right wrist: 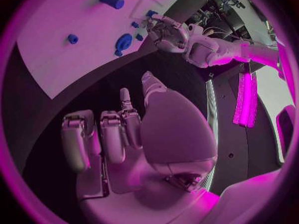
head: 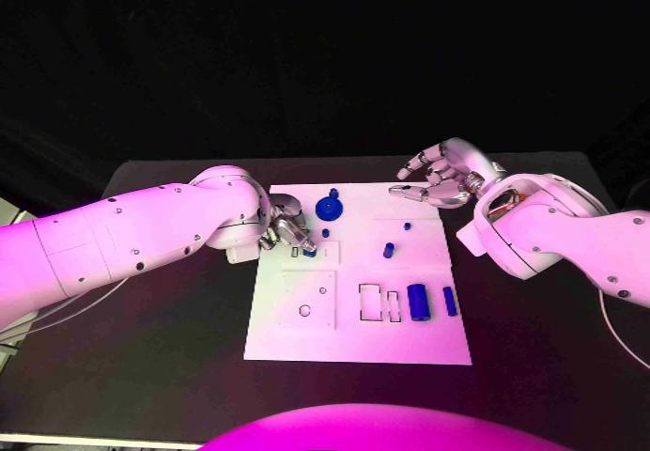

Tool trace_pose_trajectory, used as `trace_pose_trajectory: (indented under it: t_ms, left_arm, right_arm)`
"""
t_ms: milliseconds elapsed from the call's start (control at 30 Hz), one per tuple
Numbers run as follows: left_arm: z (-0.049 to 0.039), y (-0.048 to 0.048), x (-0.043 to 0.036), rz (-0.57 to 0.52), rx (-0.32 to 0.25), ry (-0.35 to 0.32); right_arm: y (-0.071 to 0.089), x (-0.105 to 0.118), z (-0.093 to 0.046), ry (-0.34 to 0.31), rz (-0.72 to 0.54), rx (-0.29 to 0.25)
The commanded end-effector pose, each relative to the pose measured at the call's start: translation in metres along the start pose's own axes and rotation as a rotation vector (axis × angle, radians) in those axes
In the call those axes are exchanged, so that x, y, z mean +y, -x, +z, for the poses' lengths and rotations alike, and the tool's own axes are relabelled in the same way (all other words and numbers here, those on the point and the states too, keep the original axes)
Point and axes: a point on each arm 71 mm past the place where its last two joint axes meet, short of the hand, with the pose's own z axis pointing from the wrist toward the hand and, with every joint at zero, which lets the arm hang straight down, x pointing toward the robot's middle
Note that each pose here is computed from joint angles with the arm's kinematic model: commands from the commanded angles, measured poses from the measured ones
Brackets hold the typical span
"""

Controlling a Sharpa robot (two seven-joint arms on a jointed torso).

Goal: Assemble the parts on the task board

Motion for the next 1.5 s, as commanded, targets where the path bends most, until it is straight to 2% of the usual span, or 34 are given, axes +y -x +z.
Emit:
trace_pose_trajectory:
  t_ms: [33, 1500]
  left_arm:
    - [0.0009, -0.0048, -0.0017, 0.027, 0.043, 0.004]
    - [0.0076, -0.0036, -0.0071, 0.001, 0.034, 0.017]
  right_arm:
    - [-0.0011, 0.0006, -0.0001, 0.008, -0.005, 0.011]
    - [-0.0008, 0.0002, -0.0003, 0.006, -0.006, 0.012]
